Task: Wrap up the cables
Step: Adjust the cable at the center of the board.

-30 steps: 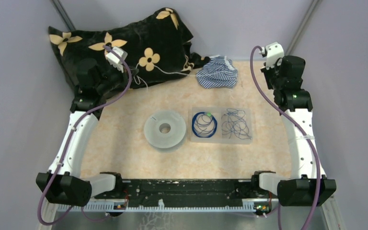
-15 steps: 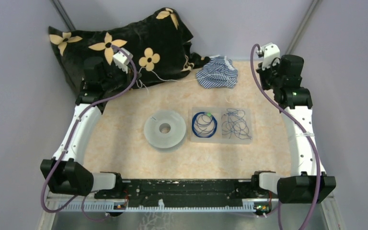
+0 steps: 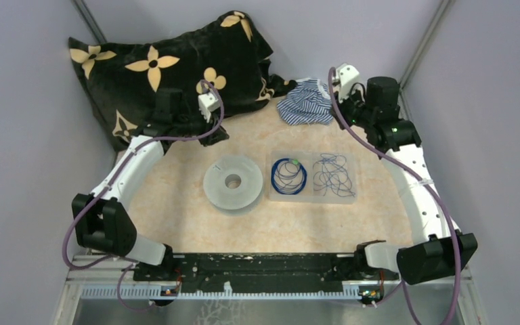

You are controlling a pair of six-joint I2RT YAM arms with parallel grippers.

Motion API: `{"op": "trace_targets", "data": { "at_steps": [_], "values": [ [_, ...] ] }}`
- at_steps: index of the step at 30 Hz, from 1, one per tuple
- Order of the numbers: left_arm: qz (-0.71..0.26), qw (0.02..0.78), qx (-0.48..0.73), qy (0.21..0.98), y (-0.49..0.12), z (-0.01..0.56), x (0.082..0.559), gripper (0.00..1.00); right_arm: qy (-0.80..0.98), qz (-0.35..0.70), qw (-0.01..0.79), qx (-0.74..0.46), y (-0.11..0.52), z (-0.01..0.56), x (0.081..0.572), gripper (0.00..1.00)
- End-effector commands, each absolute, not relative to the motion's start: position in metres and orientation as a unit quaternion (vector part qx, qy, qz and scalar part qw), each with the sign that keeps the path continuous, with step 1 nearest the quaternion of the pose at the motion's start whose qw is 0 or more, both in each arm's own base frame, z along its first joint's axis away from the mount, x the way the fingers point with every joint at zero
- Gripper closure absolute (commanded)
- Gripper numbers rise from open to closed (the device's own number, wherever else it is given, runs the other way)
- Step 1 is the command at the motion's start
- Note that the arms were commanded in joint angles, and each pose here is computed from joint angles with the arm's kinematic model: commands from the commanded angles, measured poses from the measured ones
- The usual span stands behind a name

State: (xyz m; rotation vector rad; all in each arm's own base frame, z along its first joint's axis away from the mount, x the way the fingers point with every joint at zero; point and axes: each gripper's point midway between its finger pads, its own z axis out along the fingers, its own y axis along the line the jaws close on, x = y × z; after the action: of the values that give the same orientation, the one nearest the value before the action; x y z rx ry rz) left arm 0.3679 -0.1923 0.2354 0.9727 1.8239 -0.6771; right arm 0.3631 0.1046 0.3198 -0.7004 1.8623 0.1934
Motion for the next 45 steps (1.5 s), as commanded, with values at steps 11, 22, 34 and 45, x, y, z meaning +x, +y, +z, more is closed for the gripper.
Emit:
{"op": "trace_targets", "data": {
  "at_steps": [11, 22, 34, 45],
  "values": [
    [-0.421, 0.378, 0.485, 0.667, -0.261, 0.252, 0.327, 0.38, 0.709, 0.143, 0.542, -0.428, 0.198, 0.29, 0.348, 1.0],
    [-0.454, 0.373, 0.541, 0.602, -0.318, 0.263, 0.322, 0.34, 0.693, 0.215, 0.501, -0.471, 0.227, 0.278, 0.332, 1.0],
    [-0.428, 0.391, 0.441, 0.685, -0.312, 0.246, 0.336, 0.33, 0.723, 0.2, 0.493, -0.441, 0.219, 0.274, 0.337, 1.0],
    [-0.396, 0.424, 0.341, 0.739, -0.298, 0.266, 0.349, 0.3, 0.767, 0.173, 0.477, -0.392, 0.208, 0.269, 0.351, 1.0]
  ]
}}
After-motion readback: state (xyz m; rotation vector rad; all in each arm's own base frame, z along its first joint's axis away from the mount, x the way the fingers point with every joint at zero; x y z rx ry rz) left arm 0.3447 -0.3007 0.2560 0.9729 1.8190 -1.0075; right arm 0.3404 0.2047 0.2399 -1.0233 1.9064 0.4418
